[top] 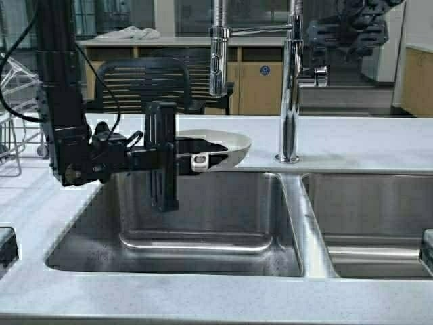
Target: Wash the pan
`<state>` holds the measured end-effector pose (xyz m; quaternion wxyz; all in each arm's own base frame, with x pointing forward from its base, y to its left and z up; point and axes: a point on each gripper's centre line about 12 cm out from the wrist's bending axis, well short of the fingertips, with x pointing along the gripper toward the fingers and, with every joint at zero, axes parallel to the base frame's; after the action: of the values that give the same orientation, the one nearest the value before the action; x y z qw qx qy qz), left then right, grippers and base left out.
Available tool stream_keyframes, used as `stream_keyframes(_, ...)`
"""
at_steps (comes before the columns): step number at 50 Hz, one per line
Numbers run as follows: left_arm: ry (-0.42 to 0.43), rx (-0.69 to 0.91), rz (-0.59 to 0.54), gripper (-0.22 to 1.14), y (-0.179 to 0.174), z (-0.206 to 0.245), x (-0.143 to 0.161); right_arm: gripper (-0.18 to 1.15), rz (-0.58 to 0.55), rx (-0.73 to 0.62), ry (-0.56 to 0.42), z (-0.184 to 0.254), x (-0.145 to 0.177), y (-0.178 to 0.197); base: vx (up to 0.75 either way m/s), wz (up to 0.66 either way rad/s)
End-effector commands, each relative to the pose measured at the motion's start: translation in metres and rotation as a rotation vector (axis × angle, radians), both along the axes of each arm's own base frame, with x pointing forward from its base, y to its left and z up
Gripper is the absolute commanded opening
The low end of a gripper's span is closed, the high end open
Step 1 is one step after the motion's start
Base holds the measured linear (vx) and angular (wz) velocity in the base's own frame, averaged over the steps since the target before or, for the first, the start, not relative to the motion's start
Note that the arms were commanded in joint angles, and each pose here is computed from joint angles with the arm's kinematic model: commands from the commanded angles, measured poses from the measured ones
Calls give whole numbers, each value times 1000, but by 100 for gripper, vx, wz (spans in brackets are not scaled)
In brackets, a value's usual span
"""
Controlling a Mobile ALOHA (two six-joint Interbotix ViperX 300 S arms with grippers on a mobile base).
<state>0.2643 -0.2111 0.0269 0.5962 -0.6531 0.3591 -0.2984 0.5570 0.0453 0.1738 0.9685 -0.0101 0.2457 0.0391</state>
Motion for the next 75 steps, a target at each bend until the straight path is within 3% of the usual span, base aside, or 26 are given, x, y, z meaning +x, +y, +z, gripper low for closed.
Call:
stream_keyframes(1,-42,-24,-3,3,-3,10,3,104,-15,11,-27,20,9,-5,0,0)
stream_keyframes(22,-39,-22,-3,2,-2,9,2,104,-299,275,33,11,-1,-88,0,0)
stream_keyframes(30,-39,-19,-3,3,-2,8,2,104,-360,300,53,6,-15,-110,0,0)
stream_keyframes(53,-30,-14,-5,2,-2,4,1,103,-322,238,-51,58,-54,-108,1,2)
stream_keyframes(64,-31,-14,-5,3,-3,4,2,102,-328,232,-14,41,-77,-105,1,0)
stream_keyframes(75,-31,-15,-3,3,-3,3,2,96,-330,233,3,24,-67,-105,0,-2)
